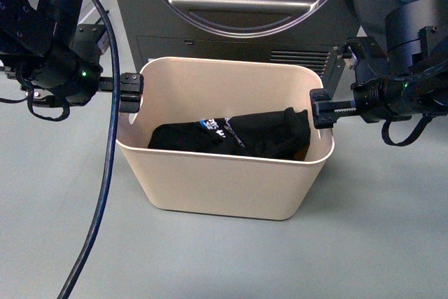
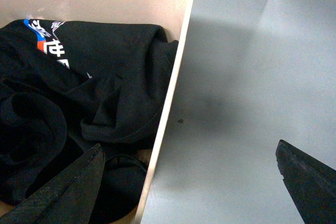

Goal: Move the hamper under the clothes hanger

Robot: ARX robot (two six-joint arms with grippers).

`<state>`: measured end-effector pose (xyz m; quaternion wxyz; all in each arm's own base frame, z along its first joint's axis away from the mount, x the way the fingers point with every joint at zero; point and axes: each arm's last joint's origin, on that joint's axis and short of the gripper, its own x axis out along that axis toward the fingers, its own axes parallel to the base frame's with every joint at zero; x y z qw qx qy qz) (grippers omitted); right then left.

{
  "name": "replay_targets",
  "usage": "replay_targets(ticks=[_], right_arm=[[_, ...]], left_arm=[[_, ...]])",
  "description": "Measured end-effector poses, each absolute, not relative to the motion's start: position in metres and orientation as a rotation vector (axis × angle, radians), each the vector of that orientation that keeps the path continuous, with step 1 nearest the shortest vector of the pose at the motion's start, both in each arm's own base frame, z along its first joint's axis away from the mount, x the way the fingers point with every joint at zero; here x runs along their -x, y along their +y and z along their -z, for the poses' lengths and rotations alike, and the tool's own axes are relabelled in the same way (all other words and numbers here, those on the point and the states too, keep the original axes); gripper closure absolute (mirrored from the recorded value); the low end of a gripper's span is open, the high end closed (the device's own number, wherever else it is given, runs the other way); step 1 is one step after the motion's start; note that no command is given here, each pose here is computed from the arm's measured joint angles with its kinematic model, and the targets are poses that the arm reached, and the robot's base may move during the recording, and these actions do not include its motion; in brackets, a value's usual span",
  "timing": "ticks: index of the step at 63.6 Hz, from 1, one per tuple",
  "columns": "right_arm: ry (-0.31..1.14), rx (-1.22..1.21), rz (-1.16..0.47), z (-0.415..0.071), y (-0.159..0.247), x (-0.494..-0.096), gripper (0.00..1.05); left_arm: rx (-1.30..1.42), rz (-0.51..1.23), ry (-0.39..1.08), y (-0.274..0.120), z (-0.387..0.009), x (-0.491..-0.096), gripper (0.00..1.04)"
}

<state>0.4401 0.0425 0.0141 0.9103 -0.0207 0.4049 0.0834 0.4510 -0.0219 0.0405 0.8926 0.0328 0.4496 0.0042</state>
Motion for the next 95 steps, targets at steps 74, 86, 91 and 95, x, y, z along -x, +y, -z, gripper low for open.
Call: replay_targets(ticks=[74, 86, 91, 95], right_arm=[[0.926, 0.106, -0.034, 0.028, 0.078, -0.482, 0.07], [0.934, 0.099, -0.027, 0.029, 0.074, -0.483, 0.07], [0.936, 0.098, -0.026, 0.028, 0.073, -0.483, 0.07], [0.938, 0.097, -0.023, 0.028, 0.072, -0.484, 0.07]], left_arm=[[-0.104, 0.081, 0.951, -0.037, 0.018, -0.475, 0.07], [-0.121, 0.095, 0.936, -0.037, 0.018, -0.479, 0.07], [-0.123, 0.097, 0.930, -0.037, 0.018, -0.481, 0.07], [-0.123, 0.097, 0.929, -0.038, 0.018, -0.483, 0.07]])
